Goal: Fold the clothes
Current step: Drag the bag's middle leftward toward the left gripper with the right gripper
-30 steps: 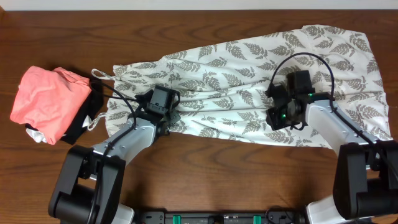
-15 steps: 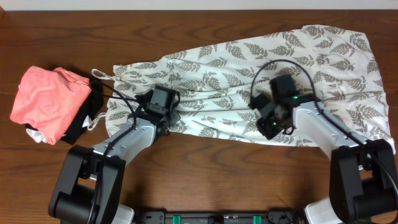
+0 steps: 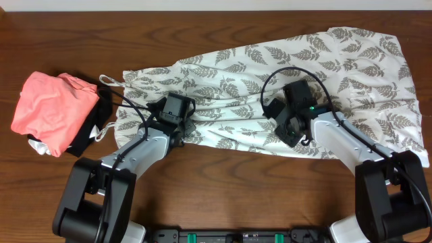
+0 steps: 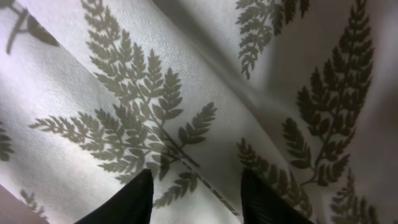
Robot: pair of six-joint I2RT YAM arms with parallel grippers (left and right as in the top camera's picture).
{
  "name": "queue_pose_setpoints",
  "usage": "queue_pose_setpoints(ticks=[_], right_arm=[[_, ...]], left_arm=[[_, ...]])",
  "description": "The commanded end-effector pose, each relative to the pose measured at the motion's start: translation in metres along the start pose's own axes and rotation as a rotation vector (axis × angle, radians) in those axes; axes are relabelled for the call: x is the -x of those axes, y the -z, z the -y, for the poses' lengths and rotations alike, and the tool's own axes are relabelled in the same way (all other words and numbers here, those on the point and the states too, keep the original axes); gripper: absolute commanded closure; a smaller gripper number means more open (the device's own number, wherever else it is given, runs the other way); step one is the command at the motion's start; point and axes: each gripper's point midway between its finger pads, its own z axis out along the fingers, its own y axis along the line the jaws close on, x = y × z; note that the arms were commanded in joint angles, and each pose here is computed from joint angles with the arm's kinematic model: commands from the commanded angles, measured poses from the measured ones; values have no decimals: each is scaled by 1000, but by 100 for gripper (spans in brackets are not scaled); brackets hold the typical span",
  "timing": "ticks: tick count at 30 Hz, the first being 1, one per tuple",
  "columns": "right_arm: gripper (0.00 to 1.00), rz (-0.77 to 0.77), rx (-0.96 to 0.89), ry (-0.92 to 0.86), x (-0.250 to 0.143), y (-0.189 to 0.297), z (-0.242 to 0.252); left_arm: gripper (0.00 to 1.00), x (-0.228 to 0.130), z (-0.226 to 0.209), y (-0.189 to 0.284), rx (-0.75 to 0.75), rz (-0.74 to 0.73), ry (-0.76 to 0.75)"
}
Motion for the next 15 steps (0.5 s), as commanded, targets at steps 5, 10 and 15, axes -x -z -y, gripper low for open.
queue_pose_setpoints(ticks=[5, 10, 15], right_arm=[[82, -24, -59, 57, 0, 1, 9], [88, -18, -63, 55, 2, 1, 10], [59, -28, -56, 52, -1, 1, 8]], left_arm=[[88, -13, -19, -11, 71, -42, -22], [88, -13, -19, -11, 71, -42, -22], [88, -13, -19, -11, 70, -42, -22]])
